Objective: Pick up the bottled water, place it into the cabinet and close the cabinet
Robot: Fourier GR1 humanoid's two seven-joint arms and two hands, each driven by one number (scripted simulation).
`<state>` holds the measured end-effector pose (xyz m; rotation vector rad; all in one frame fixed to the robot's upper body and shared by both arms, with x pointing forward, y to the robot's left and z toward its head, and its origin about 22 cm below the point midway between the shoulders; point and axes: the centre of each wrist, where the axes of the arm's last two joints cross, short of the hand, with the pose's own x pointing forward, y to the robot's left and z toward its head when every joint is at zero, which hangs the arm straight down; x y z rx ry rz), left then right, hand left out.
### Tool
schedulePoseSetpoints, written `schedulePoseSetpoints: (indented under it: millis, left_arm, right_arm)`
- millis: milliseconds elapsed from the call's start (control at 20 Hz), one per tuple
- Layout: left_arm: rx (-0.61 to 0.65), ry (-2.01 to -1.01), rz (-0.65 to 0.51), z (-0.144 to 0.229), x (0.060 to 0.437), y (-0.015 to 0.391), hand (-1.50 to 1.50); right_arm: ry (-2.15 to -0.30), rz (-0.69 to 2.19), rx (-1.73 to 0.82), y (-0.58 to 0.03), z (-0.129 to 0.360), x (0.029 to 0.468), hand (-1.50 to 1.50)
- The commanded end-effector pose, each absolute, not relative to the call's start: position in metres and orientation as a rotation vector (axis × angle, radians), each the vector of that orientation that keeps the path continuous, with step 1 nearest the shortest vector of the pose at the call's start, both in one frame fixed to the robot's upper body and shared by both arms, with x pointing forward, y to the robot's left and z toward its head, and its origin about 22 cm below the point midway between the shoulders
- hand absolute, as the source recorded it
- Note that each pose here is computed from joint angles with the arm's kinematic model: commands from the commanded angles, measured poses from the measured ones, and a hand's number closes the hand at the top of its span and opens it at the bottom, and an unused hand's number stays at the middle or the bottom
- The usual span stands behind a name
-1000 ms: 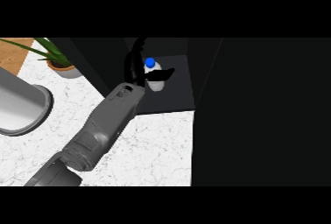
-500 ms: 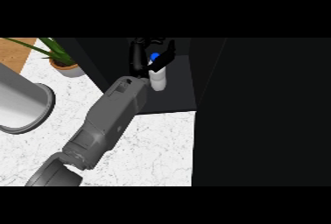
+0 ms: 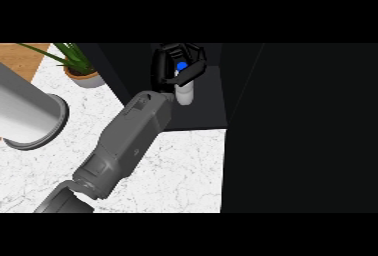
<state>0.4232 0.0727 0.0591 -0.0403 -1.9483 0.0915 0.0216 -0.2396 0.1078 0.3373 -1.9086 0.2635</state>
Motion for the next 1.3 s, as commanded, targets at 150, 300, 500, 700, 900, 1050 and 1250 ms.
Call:
schedulePoseSetpoints:
  millis: [150, 300, 500, 700, 900, 1050, 1250]
  left_arm:
    - [-0.387, -1.854, 0.055, 0.044, 0.393, 0.060, 1.50]
    - [-0.517, -1.819, 0.079, 0.029, 0.367, 0.056, -1.50]
    - [-0.625, -1.737, 0.072, -0.003, 0.322, 0.054, -1.50]
    - [-0.612, -1.733, 0.068, -0.001, 0.287, 0.055, -1.50]
    - [-0.548, -1.728, 0.121, -0.021, 0.245, 0.094, -1.50]
    - [-0.491, -1.742, 0.133, -0.027, 0.220, 0.139, -1.50]
    - [-0.521, -1.751, 0.178, -0.033, 0.184, 0.165, -1.50]
  right_arm:
    - [-1.928, 0.264, 0.347, -0.232, 0.142, 0.018, -1.50]
    - [-1.932, 0.261, 0.347, -0.228, 0.132, 0.017, -1.50]
    - [-1.941, 0.218, 0.300, -0.221, 0.144, 0.014, -1.50]
    - [-1.948, 0.223, 0.293, -0.221, 0.145, 0.014, -1.50]
    - [-1.925, 0.239, 0.252, -0.224, 0.139, 0.014, -1.50]
    - [-1.946, 0.231, 0.250, -0.218, 0.137, 0.013, -1.50]
    - [-1.851, 0.437, 0.389, -0.223, 0.144, 0.014, 1.50]
